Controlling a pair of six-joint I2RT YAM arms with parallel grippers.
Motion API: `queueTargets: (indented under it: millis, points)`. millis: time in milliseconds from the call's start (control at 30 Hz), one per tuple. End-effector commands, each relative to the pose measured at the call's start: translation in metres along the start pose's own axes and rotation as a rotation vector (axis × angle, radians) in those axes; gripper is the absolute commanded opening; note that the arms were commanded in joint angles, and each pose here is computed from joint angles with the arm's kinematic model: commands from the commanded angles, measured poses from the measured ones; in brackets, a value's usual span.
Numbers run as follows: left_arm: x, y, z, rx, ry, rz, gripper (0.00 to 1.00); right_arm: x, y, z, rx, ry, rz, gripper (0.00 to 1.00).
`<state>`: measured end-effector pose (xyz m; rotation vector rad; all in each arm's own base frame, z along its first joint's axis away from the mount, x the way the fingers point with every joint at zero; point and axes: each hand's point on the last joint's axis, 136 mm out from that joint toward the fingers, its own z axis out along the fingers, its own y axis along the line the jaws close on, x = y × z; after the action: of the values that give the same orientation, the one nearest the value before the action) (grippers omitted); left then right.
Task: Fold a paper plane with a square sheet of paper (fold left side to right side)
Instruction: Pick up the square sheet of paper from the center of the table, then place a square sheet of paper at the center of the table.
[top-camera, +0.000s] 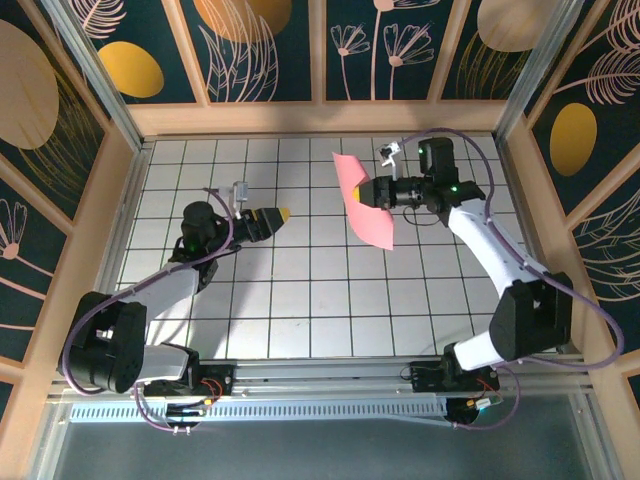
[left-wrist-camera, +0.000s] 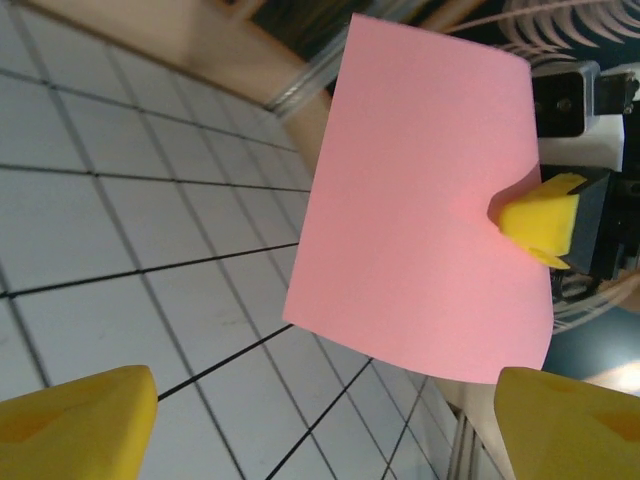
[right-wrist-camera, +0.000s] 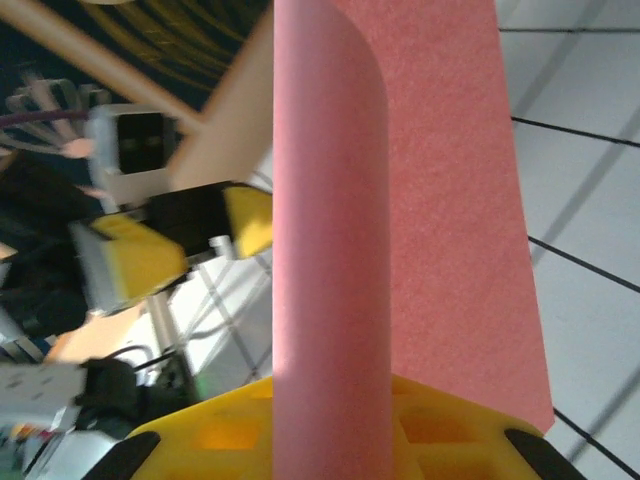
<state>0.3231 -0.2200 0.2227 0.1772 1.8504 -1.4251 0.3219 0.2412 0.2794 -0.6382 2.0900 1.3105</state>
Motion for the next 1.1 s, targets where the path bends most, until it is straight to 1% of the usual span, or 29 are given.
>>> queueTargets:
  millis: [0,133,233,400,533,600,667,700,767,833,900,1000,1067]
  points:
    - [-0.022,-0.051,0.001,0.199,-0.016,0.163,0.88,-0.011,0.062,-0.018,-0.215,-0.008,-0.118,0.21]
    - [-0.029,-0.075,0.006,0.287,0.001,0.221,0.89,-0.015,0.097,-0.025,-0.309,-0.02,-0.185,0.21]
    - [-0.027,-0.092,0.013,0.333,0.035,0.269,0.89,-0.015,0.111,-0.025,-0.343,-0.025,-0.211,0.21]
    - [-0.021,-0.109,0.026,0.37,0.096,0.329,0.91,-0.014,0.116,-0.018,-0.376,-0.011,-0.22,0.2]
    - [-0.024,-0.11,0.031,0.367,0.109,0.34,0.9,-0.012,0.117,-0.014,-0.39,-0.003,-0.227,0.2]
    - [-0.024,-0.11,0.033,0.369,0.115,0.339,0.87,-0.012,0.114,-0.013,-0.378,-0.006,-0.228,0.2]
    - [-0.024,-0.112,0.033,0.38,0.122,0.342,0.81,-0.012,0.11,-0.012,-0.358,-0.008,-0.228,0.2]
    - [-0.024,-0.112,0.034,0.381,0.123,0.342,0.74,-0.012,0.106,-0.011,-0.344,-0.009,-0.226,0.2]
    - [-0.024,-0.113,0.033,0.383,0.127,0.349,0.58,-0.012,0.1,-0.008,-0.32,-0.008,-0.217,0.2]
    - [-0.023,-0.112,0.034,0.37,0.137,0.358,0.38,-0.012,0.093,-0.006,-0.295,-0.002,-0.207,0.2]
    - [-0.024,-0.111,0.033,0.354,0.137,0.366,0.24,-0.014,0.084,-0.005,-0.253,0.001,-0.204,0.2]
    - [-0.025,-0.107,0.034,0.32,0.138,0.374,0.09,-0.015,0.075,-0.004,-0.215,-0.006,-0.198,0.21]
    - [-0.023,-0.103,0.035,0.302,0.145,0.367,0.03,-0.016,0.072,-0.004,-0.205,-0.008,-0.194,0.21]
